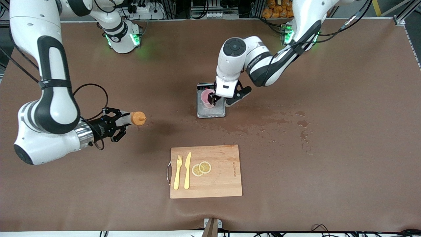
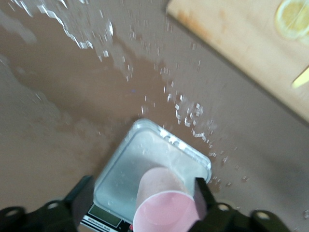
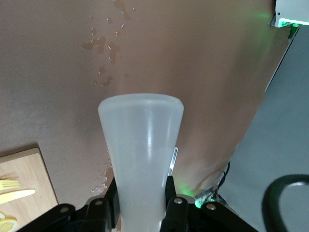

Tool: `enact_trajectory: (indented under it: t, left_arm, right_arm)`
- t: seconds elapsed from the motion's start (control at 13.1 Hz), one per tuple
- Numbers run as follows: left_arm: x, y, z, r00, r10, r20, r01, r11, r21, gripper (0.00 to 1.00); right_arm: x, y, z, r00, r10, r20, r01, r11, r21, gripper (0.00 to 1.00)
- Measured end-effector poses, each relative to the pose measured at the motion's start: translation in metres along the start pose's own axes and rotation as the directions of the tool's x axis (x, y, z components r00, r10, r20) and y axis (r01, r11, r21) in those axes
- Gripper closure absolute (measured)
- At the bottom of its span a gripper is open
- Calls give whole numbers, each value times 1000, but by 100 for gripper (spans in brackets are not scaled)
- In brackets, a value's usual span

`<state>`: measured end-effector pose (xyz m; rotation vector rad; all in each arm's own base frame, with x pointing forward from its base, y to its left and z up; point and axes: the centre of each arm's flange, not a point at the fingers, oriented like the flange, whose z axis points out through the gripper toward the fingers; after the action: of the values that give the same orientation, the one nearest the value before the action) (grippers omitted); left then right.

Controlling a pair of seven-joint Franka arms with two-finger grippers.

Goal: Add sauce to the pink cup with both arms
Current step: 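Tip the bottle over the cup with the right gripper while the left gripper withdraws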

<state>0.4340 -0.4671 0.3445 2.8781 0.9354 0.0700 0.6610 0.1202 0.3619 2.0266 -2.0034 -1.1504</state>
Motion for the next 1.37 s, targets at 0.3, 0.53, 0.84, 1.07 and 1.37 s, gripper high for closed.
enact_trajectory:
  t: [0.3, 0.53, 0.84, 1.07, 1.37]
  left_arm:
    - [36, -1, -71, 992, -58, -115, 59, 998, 5, 0]
    - [64, 4, -105, 986, -81, -144, 86, 996, 28, 0]
    - [172, -32, -118, 993, 22, -115, -8, 993, 121, 0]
    - [252, -75, -117, 992, 100, -73, -87, 983, 159, 0]
    - [314, -117, -118, 977, 211, -38, -201, 963, 179, 0]
  right_arm:
    - [-43, 1, 27, 992, 72, -103, -73, 997, -1, 61]
    - [-74, 4, 48, 977, 116, -177, -116, 993, 12, 60]
    - [-114, 10, 74, 953, 168, -251, -164, 986, 39, 60]
    - [-135, 16, 95, 921, 196, -336, -185, 981, 64, 60]
    - [-158, 27, 119, 877, 251, -409, -240, 968, 78, 60]
